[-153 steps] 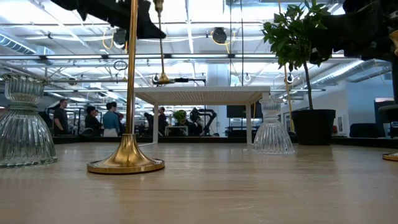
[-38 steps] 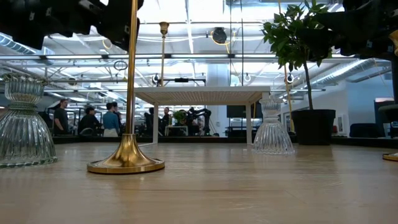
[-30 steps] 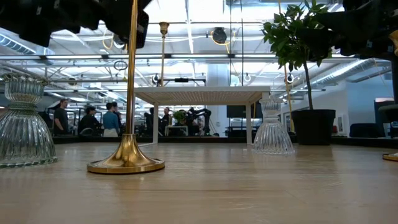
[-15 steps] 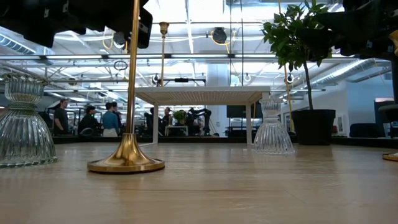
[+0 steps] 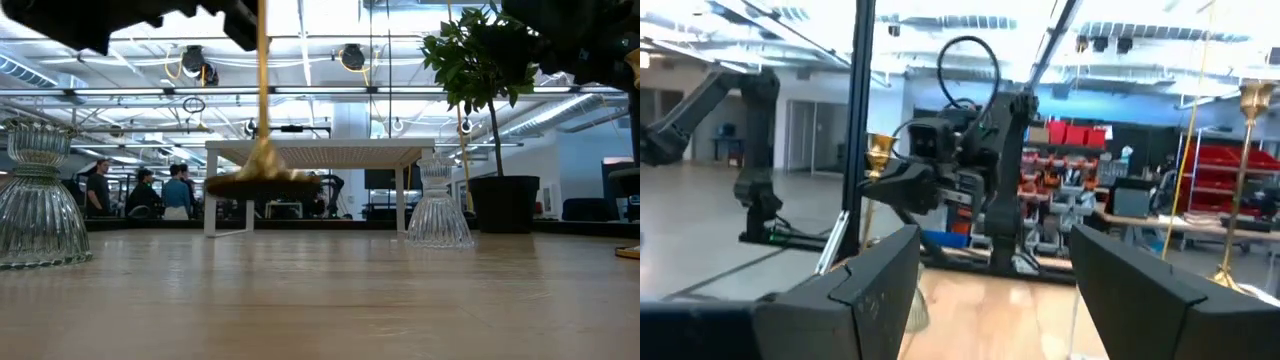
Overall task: Pick & Place candle stick holders
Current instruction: Put the left gold candle holder on the shelf aligned with the other gold candle holder, then put the gold candle holder on the shelf aligned with the other gold candle holders
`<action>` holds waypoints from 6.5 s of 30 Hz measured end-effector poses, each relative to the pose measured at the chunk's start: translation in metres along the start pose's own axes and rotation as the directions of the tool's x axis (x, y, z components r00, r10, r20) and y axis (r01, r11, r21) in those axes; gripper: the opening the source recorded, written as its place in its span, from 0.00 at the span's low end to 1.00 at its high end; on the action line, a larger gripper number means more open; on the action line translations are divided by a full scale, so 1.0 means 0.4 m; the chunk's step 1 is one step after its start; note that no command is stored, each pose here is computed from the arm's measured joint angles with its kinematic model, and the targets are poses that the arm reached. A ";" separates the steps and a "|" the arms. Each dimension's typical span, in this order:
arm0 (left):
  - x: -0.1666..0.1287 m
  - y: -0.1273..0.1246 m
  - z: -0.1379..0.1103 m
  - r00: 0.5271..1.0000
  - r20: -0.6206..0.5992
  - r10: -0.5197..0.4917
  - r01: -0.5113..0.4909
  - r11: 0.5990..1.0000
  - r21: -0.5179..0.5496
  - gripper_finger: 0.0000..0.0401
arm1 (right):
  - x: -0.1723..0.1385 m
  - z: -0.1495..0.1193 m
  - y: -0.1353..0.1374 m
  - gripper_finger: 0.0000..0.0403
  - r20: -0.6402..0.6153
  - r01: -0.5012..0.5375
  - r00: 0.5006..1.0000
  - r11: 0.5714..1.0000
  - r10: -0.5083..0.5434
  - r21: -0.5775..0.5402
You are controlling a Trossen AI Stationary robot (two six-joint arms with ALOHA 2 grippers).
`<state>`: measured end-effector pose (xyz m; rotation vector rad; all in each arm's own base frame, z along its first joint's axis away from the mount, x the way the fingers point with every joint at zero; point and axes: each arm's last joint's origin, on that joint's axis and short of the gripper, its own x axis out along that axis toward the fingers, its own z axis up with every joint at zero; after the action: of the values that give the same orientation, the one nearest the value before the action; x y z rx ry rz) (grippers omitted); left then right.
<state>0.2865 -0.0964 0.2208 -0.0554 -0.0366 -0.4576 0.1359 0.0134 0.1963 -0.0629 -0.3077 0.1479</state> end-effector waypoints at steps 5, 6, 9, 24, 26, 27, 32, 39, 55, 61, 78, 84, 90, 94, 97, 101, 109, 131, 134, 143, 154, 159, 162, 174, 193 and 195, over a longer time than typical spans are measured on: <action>0.011 0.055 0.038 0.996 0.036 0.084 -0.080 0.993 -0.090 0.06 | 0.043 -0.005 0.001 0.63 -0.066 -0.012 0.998 0.998 0.017 0.065; 0.012 0.069 0.041 0.994 0.026 0.101 -0.098 0.990 -0.101 0.07 | 0.059 0.000 0.002 0.62 -0.066 -0.016 0.998 0.997 0.020 0.069; 0.013 0.103 0.049 0.990 0.004 0.144 -0.142 0.985 -0.100 0.06 | 0.117 0.010 0.005 0.59 -0.096 -0.032 0.995 0.996 0.040 0.078; 0.006 0.144 0.060 0.970 0.011 0.244 -0.244 0.970 0.025 0.04 | 0.362 -0.056 0.002 0.51 -0.258 0.002 0.964 0.974 0.058 0.226; 0.006 0.145 0.061 0.969 0.015 0.245 -0.245 0.969 0.039 0.04 | 0.382 -0.066 0.001 0.51 -0.270 0.007 0.961 0.972 0.058 0.234; 0.006 0.145 0.062 0.969 0.021 0.246 -0.246 0.968 0.041 0.04 | 0.390 -0.070 0.001 0.51 -0.273 0.007 0.960 0.972 0.059 0.234; 0.005 0.147 0.068 0.964 0.043 0.264 -0.265 0.963 0.042 0.06 | 0.417 -0.090 0.001 0.51 -0.293 0.011 0.954 0.972 0.060 0.235; 0.003 0.152 0.076 0.956 0.079 0.281 -0.286 0.956 0.069 0.04 | 0.420 -0.090 -0.012 0.48 -0.302 0.028 0.952 0.973 0.044 0.231; 0.029 0.180 0.115 0.935 -0.001 0.355 -0.353 0.930 0.101 0.06 | 0.419 -0.092 -0.020 0.22 -0.306 0.028 0.951 0.980 0.034 0.196; 0.029 0.180 0.114 0.929 -0.003 0.370 -0.368 0.925 0.091 0.04 | 0.419 -0.091 -0.021 0.04 -0.305 0.020 0.952 0.987 0.030 0.161; 0.028 0.181 0.114 0.925 -0.005 0.380 -0.377 0.918 0.127 0.23 | 0.421 -0.081 -0.044 0.03 -0.260 0.045 0.966 0.984 0.002 0.175; 0.006 0.170 0.121 0.900 -0.099 0.425 -0.411 0.901 0.137 0.36 | 0.419 -0.065 -0.062 0.03 -0.232 0.065 0.972 0.984 -0.026 0.165; -0.066 0.122 0.182 0.889 -0.197 0.414 -0.400 0.910 0.110 0.42 | 0.413 -0.041 -0.080 0.03 -0.214 0.093 0.975 0.979 -0.053 0.181; -0.128 0.085 0.224 0.886 -0.241 0.397 -0.384 0.918 0.100 0.41 | 0.425 -0.009 -0.091 0.03 -0.175 0.093 0.982 0.982 -0.064 0.163; -0.172 0.067 0.240 0.875 -0.287 0.390 -0.375 0.921 0.108 0.39 | 0.442 0.012 -0.106 0.03 -0.164 0.098 0.984 0.986 -0.075 0.133; -0.215 0.054 0.249 0.873 -0.282 0.398 -0.369 0.917 0.150 0.36 | 0.484 0.049 -0.154 0.03 -0.247 0.149 0.960 0.987 -0.129 0.061; -0.273 0.050 0.232 0.810 -0.245 0.533 -0.493 0.845 0.207 0.32 | 0.507 0.141 -0.283 0.03 -0.181 0.304 0.933 0.951 -0.310 -0.062; -0.273 0.052 0.225 0.798 -0.238 0.554 -0.502 0.829 0.248 0.32 | 0.449 -0.019 -0.538 0.03 -0.220 0.582 0.788 0.812 -0.575 -0.038; -0.273 0.052 0.224 0.796 -0.242 0.554 -0.501 0.829 0.249 0.32 | 0.450 -0.030 -0.543 0.03 -0.219 0.583 0.789 0.812 -0.574 -0.028; -0.274 0.052 0.224 0.796 -0.243 0.554 -0.500 0.829 0.253 0.32 | 0.451 -0.032 -0.541 0.03 -0.225 0.584 0.788 0.812 -0.573 -0.022; -0.274 0.052 0.224 0.796 -0.243 0.554 -0.502 0.829 0.246 0.32 | 0.446 -0.054 -0.539 0.15 -0.295 0.588 0.769 0.809 -0.567 -0.021; -0.274 0.052 0.224 0.796 -0.242 0.555 -0.508 0.830 0.230 0.32 | 0.446 -0.050 -0.539 0.24 -0.289 0.588 0.772 0.809 -0.567 -0.015; -0.274 0.052 0.224 0.796 -0.242 0.555 -0.509 0.830 0.226 0.32 | 0.446 -0.051 -0.538 0.31 -0.292 0.586 0.772 0.810 -0.565 -0.018; -0.274 0.052 0.224 0.796 -0.243 0.554 -0.517 0.832 0.202 0.32 | 0.445 -0.047 -0.534 0.55 -0.313 0.583 0.767 0.812 -0.560 -0.025; -0.274 0.052 0.224 0.796 -0.243 0.554 -0.518 0.832 0.201 0.32 | 0.414 0.056 -0.416 0.58 -0.556 0.520 0.696 0.853 -0.455 -0.048; -0.274 0.052 0.224 0.796 -0.243 0.554 -0.518 0.832 0.202 0.32 | 0.406 0.062 -0.398 0.58 -0.589 0.510 0.681 0.859 -0.435 -0.045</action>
<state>0.1955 -0.0240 0.3042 0.1268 0.2401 0.1175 0.3029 -0.1179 0.2813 0.0994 0.3165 -0.3788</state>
